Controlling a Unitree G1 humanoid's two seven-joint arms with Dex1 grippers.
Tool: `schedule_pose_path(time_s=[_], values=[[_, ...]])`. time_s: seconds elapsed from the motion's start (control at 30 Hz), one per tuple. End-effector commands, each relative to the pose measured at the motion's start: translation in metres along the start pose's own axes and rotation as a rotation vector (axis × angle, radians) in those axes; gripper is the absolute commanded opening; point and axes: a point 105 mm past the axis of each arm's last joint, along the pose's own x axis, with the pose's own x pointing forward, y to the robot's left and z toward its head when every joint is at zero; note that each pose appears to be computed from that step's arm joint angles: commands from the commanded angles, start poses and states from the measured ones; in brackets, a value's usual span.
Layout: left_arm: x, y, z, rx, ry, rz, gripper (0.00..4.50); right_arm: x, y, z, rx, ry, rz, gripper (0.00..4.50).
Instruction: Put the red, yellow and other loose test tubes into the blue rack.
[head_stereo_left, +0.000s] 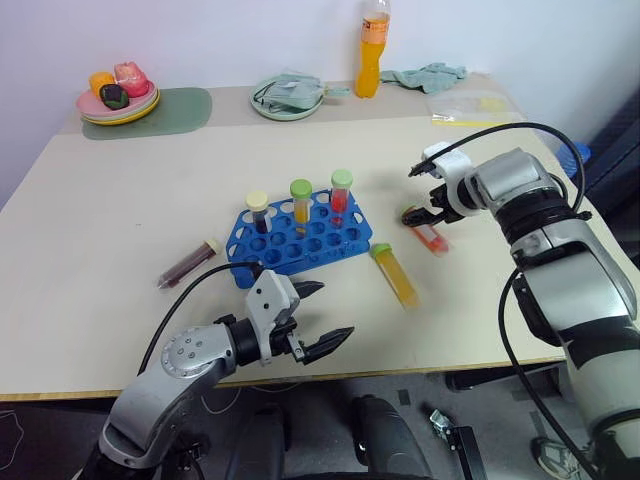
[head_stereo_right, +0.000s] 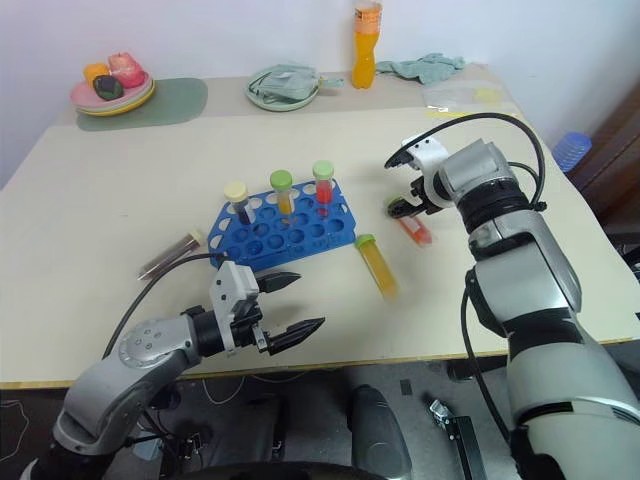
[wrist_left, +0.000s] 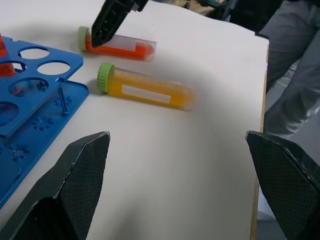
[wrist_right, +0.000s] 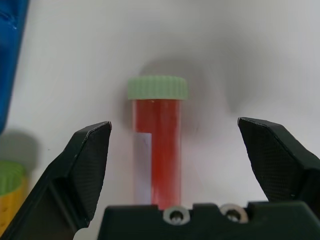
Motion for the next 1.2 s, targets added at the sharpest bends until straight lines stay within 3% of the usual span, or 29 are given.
schedule_pose_path(time_s=[0.03, 0.17, 0.33, 0.4, 0.57, 0.63, 0.73, 0.93, 1.2], values=[[-0.001, -0.003, 0.011, 0.038, -0.041, 0.001, 4.50, -0.001, 0.004, 0.006, -0.035, 0.019, 0.022, 3.22], [-0.003, -0.002, 0.011, 0.038, -0.042, 0.004, 4.50, -0.001, 0.006, 0.008, -0.036, 0.020, 0.034, 1.17], [-0.003, -0.001, 0.012, 0.040, -0.046, 0.001, 4.50, -0.014, 0.006, 0.014, -0.077, -0.015, 0.070, 1.17], [-0.004, 0.001, 0.011, 0.041, -0.045, 0.012, 4.50, -0.024, 0.011, 0.018, -0.173, -0.105, 0.116, 1.17], [-0.018, 0.025, 0.007, 0.081, -0.051, 0.162, 4.50, -0.065, 0.046, 0.025, -0.413, -0.586, 0.148, 1.17], [-0.027, 0.048, 0.007, 0.114, -0.065, 0.291, 4.50, -0.080, 0.061, 0.022, -0.377, -0.785, 0.122, 1.17], [-0.035, 0.067, 0.009, 0.155, -0.090, 0.397, 4.50, -0.096, 0.080, 0.023, -0.097, -1.039, 0.111, 1.17], [-0.028, 0.075, 0.008, 0.176, -0.111, 0.381, 4.50, -0.096, 0.147, 0.030, 0.070, -1.222, 0.160, 1.17], [-0.028, 0.078, 0.008, 0.192, -0.113, 0.351, 4.50, -0.068, 0.156, 0.035, 0.169, -1.250, 0.131, 1.17]])
